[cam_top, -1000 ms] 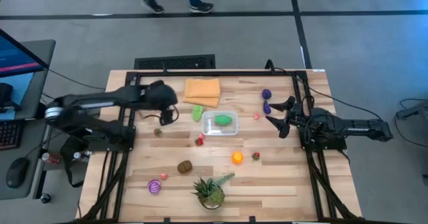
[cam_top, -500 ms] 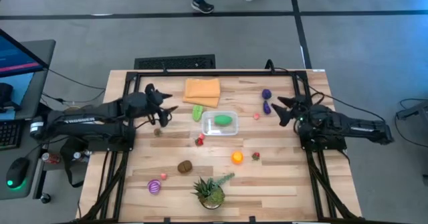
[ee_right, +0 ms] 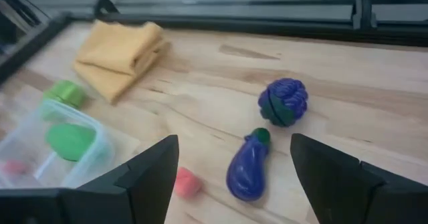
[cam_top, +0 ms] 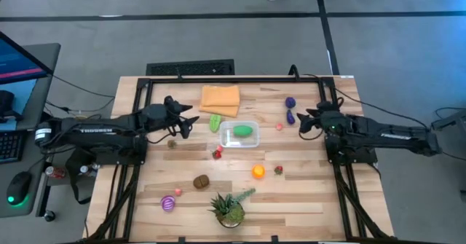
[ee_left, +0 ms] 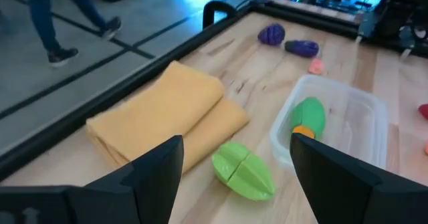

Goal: Pick and placing Produce into tupperware
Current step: Put the violet eggplant into the transparent container

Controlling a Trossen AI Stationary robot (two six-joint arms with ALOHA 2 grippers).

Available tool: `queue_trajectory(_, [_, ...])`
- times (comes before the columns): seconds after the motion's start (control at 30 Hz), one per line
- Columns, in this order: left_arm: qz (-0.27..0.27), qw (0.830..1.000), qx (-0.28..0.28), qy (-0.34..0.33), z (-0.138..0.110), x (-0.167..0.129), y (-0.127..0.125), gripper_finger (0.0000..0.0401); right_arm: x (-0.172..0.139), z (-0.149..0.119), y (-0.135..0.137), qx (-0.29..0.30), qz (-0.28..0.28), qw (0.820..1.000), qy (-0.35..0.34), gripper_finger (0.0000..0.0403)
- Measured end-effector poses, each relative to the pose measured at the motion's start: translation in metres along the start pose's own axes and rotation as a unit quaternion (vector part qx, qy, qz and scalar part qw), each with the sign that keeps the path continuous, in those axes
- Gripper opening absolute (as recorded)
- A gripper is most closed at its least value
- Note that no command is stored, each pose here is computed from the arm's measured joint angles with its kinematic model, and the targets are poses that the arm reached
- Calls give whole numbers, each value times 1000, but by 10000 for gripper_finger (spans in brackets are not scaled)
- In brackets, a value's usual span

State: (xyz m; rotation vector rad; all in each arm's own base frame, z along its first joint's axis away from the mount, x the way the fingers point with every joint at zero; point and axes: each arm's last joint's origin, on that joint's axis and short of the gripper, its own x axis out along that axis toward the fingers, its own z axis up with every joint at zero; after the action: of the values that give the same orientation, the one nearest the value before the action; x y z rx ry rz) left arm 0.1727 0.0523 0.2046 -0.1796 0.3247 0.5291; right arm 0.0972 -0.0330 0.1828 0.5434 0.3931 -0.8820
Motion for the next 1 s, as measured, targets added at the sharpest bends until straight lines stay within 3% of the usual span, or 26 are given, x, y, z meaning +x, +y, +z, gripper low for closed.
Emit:
queue_trajectory(0.3, [5,999,-2,35,-12,20,-3,266,20,20,20,-15,-31,995,89,279])
queue_trajectory(0.67, [-2,999,9,47,-18,29,-9,266,59,29,25,-23,-126,977,171,278])
queue_trajectory(1.0, [0,999,23,45,-18,29,-9,266,86,18,31,-40,-123,968,214,278])
